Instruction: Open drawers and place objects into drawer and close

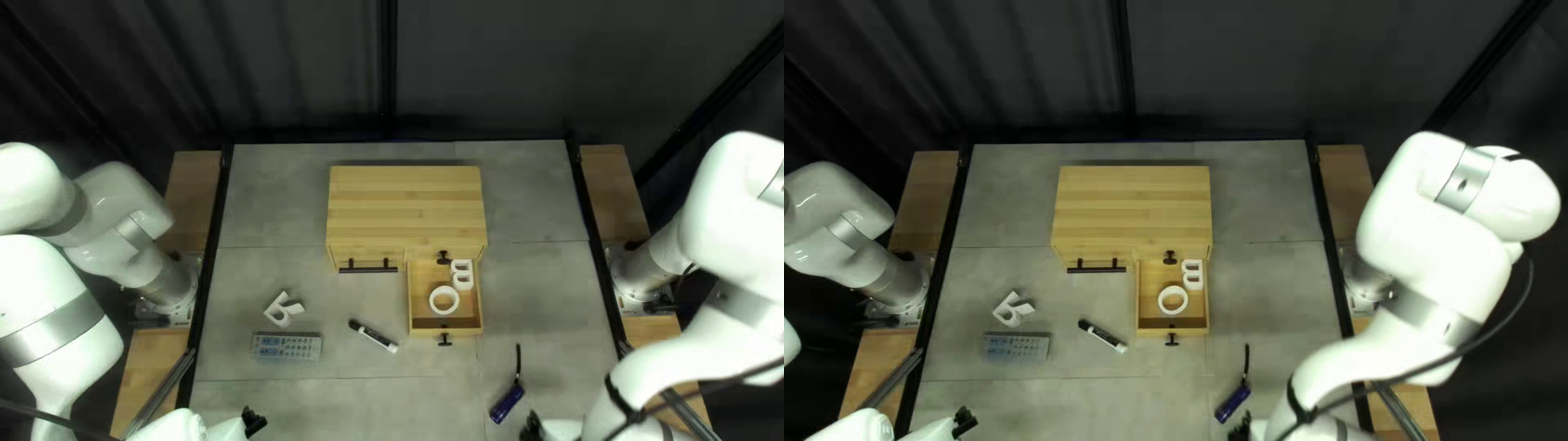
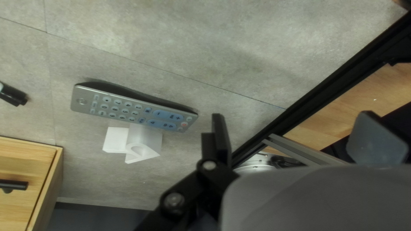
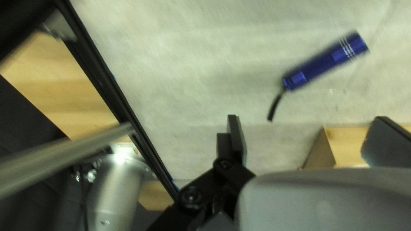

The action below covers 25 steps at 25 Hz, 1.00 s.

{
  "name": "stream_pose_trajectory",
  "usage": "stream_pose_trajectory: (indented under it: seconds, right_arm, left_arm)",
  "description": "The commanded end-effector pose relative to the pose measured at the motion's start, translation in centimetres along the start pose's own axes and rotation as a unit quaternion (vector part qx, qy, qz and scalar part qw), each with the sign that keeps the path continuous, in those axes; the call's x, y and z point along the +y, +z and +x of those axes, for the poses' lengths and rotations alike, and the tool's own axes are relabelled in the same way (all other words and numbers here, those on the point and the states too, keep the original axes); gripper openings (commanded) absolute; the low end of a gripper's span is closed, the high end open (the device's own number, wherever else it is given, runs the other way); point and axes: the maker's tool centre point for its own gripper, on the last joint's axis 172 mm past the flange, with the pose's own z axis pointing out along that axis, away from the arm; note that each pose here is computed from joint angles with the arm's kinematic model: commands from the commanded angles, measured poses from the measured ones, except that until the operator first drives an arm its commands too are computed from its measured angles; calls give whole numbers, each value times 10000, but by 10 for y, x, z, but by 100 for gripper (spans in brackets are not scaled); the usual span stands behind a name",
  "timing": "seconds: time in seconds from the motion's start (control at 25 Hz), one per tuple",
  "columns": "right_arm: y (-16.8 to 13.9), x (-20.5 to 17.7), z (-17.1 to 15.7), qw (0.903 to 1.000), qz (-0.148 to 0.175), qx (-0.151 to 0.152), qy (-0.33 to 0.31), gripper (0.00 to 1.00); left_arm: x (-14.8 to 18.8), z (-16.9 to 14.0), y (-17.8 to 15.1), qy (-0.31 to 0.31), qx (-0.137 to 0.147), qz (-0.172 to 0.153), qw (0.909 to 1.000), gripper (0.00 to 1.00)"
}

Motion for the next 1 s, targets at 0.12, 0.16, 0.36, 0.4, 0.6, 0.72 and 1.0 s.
stream_pose_trajectory:
  seconds: [0.12, 0.16, 0.36, 0.4, 0.6, 0.72, 1.0]
  right_arm:
    - [11, 45, -66, 10000, 28, 17, 44, 36]
    - [12, 50, -73, 10000, 33, 16, 40, 12]
    - [21, 87, -110, 10000, 41, -9, -19, 0]
    - [22, 96, -117, 10000, 26, -12, -40, 0]
    - [31, 122, -129, 9999, -61, 48, -89, 0]
    - [41, 130, -130, 9998, -98, 120, -120, 0]
    - [81, 136, -136, 9990, -202, 341, -201, 0]
  left_arm:
    - [0, 0, 0, 0, 0, 0, 10000, 100]
    - [0, 0, 0, 0, 0, 0, 10000, 100]
    - [0, 0, 0, 0, 0, 0, 10000, 100]
    - [0, 0, 0, 0, 0, 0, 10000, 100]
    - [0, 0, 0, 0, 0, 0, 10000, 100]
    - [0, 0, 0, 0, 0, 0, 10000, 100]
    - [0, 0, 0, 0, 0, 0, 10000, 100]
